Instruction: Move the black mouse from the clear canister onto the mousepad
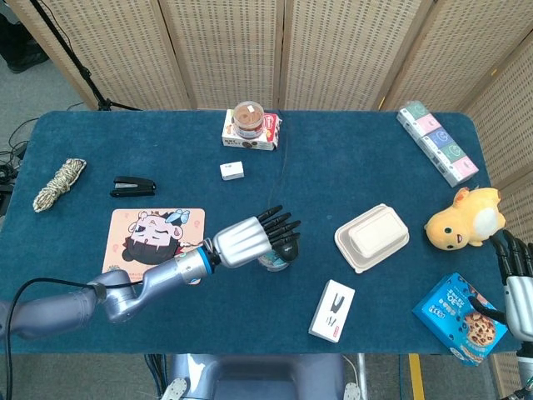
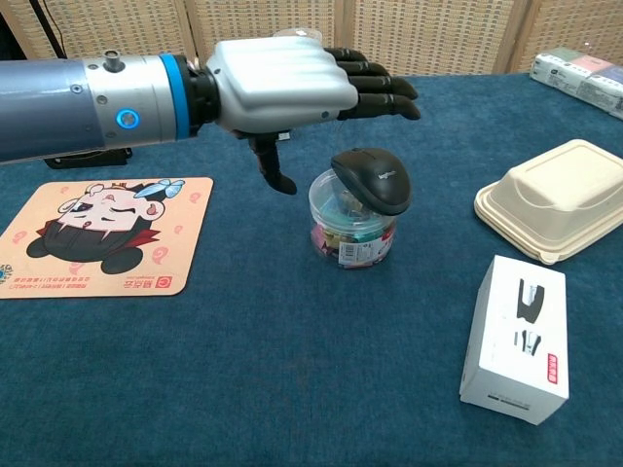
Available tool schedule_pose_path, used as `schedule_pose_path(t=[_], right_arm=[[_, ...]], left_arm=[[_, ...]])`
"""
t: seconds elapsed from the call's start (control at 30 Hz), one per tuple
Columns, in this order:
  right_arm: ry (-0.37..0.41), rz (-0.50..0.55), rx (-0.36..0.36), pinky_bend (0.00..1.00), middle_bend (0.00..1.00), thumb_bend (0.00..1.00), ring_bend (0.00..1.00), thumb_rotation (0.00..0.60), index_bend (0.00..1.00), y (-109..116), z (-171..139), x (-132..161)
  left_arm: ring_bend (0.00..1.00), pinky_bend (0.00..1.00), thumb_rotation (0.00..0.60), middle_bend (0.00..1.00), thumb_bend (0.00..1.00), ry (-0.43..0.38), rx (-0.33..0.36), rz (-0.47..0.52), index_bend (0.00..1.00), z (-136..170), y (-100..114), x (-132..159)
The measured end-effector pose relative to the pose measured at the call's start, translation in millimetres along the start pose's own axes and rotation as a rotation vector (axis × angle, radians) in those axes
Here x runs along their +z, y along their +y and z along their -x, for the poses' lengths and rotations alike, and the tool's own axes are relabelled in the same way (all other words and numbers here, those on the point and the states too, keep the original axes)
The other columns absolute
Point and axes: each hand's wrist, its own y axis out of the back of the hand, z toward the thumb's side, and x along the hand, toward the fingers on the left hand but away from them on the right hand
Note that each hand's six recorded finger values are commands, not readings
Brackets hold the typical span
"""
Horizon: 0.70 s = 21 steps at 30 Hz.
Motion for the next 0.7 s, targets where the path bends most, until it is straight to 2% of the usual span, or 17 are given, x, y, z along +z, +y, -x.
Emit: schedule_pose_path(t=[0.23,0.57,0.7], right_arm=[[-0.022,0.011,-0.013,0.0,0.0,0.0,0.0,0.6,0.0,5,2,-7],[-0.033,0.023,-0.018,0.0,0.0,0.0,0.0,0.6,0.0,8,3,-11],[-0.037,0.027,-0.02,0.0,0.0,0.0,0.0,0.6,0.0,10,3,-13]], left_arm=[[0.0,0.12,0.6,0.0,0.19,0.0,-0.009,-0.005,0.0,-18,-2,3],[0.0,0.14,0.6,0.0,0.21,-0.011,-0.049,-0.025,0.0,-32,-7,12],[0.01,0.17,0.6,0.0,0.29,-0.008,-0.058,-0.024,0.01,-36,-8,14]])
